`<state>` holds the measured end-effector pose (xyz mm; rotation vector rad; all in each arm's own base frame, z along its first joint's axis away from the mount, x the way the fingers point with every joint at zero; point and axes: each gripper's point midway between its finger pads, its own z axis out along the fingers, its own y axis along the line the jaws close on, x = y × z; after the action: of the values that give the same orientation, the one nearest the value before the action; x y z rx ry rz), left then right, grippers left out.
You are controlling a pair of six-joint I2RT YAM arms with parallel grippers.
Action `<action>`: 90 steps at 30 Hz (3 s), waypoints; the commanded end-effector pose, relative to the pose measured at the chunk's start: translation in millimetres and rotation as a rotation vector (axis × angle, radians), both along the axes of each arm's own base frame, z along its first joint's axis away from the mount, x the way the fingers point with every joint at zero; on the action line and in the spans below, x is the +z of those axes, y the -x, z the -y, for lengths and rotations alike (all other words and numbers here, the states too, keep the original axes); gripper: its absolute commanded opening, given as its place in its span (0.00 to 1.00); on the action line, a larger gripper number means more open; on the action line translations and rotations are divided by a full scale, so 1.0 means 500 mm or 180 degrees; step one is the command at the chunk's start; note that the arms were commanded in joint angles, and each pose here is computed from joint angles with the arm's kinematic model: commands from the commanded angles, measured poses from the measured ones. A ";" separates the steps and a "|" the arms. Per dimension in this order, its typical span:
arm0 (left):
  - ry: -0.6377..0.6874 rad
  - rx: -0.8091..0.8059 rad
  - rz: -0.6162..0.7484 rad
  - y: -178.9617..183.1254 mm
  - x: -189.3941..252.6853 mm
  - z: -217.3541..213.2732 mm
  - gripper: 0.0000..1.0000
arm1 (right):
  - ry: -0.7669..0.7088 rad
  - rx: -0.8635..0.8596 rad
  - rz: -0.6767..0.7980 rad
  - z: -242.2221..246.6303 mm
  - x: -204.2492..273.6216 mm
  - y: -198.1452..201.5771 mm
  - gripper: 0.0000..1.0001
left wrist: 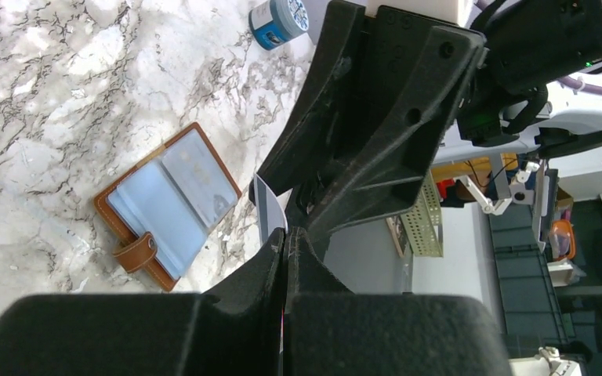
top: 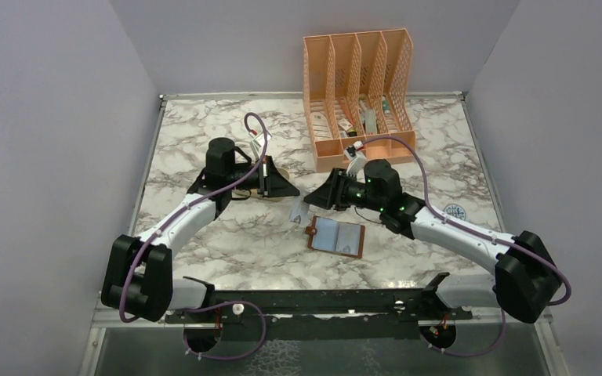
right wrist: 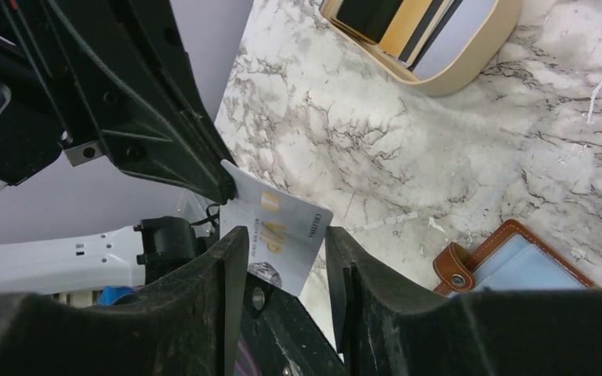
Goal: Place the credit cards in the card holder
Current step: Pick up the credit card from the storage box, then insert the credit card into the card holder.
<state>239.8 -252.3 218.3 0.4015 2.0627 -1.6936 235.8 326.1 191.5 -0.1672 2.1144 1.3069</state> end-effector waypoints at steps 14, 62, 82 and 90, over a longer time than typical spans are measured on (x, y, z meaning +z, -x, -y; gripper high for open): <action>0.0123 0.0020 0.0128 0.006 0.038 0.010 0.00 | -0.0156 -0.0105 0.0008 0.015 0.034 0.014 0.52; -0.2020 0.0213 0.0048 0.088 -0.377 0.072 0.14 | 0.0963 0.0208 -0.0772 0.222 -0.227 0.037 0.01; -0.2246 0.0259 -0.0032 0.126 -0.421 0.034 0.15 | 0.0719 0.0186 -0.1275 0.232 -0.306 0.055 0.01; -0.2277 0.0239 -0.0036 0.135 -0.426 0.034 0.15 | 0.0567 0.0351 -0.1342 0.221 -0.312 0.058 0.01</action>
<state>182.9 -280.5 21.0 0.5152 2.5439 -0.9374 206.1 209.9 34.0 -0.0382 2.6504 1.2417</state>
